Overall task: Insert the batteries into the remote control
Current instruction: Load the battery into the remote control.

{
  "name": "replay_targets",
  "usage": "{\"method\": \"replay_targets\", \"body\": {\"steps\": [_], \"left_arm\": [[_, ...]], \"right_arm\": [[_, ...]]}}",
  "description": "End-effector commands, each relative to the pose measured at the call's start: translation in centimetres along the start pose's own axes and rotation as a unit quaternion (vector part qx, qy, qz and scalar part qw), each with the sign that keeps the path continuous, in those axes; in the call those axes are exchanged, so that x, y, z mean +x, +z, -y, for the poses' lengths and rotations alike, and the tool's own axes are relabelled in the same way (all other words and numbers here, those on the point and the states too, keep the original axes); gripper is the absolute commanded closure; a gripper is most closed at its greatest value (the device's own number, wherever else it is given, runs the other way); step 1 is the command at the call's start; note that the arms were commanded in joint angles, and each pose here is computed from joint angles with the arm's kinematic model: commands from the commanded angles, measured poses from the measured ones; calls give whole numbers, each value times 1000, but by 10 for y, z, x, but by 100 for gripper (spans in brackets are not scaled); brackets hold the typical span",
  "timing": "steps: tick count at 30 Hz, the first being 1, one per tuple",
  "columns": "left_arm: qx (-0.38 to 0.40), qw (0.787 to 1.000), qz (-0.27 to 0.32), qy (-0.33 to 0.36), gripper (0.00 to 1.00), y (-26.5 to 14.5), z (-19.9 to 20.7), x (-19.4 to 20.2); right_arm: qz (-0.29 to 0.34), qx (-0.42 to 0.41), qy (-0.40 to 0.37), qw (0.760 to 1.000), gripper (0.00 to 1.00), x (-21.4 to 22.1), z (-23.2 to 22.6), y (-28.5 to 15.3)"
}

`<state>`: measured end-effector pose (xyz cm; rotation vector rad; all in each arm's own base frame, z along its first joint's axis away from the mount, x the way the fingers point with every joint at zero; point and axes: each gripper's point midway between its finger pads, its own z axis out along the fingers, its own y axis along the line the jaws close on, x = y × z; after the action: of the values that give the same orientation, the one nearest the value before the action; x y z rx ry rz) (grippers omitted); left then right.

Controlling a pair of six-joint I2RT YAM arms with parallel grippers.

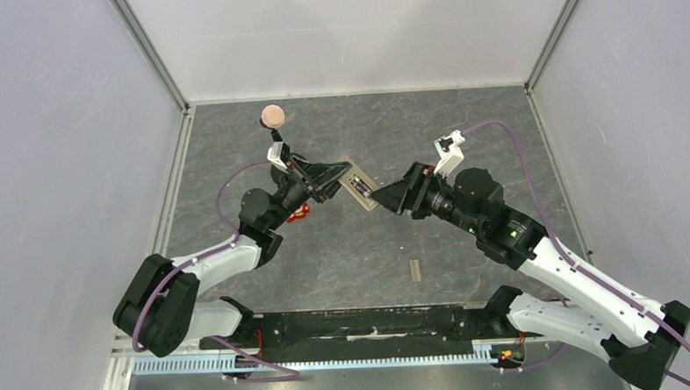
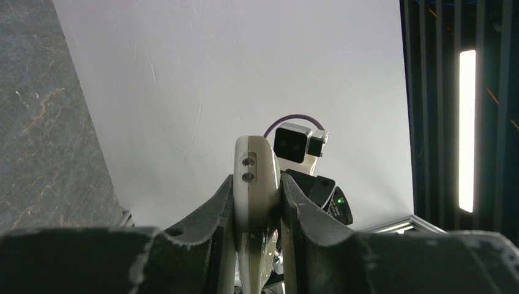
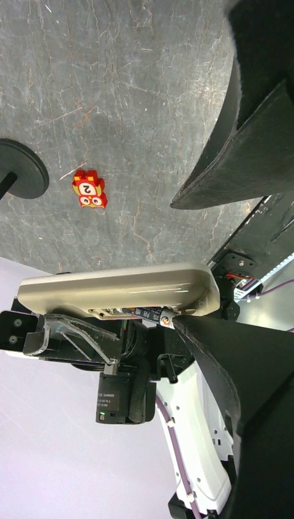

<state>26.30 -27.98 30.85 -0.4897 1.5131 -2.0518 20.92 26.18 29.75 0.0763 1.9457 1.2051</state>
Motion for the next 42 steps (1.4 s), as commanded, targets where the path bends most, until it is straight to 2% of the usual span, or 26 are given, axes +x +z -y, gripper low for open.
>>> {"method": "replay_targets", "body": {"steps": [1, 14, 23, 42], "left_arm": [[20, 1000, 3, -1, 98, -2, 16, 2], [16, 1000, 3, 3, 98, -2, 14, 4], [16, 1000, 0, 11, 98, -2, 17, 7], [28, 995, -41, 83, 98, -1, 29, 27]], "right_arm": [[10, -17, 1, 1000, 34, -5, -7, 3], [-8, -16, -6, 1000, 34, 5, -2, 9], [-20, -5, -6, 1000, 40, 13, 8, 14], [-57, 53, 9, 997, 54, 29, 32, 27]]}}
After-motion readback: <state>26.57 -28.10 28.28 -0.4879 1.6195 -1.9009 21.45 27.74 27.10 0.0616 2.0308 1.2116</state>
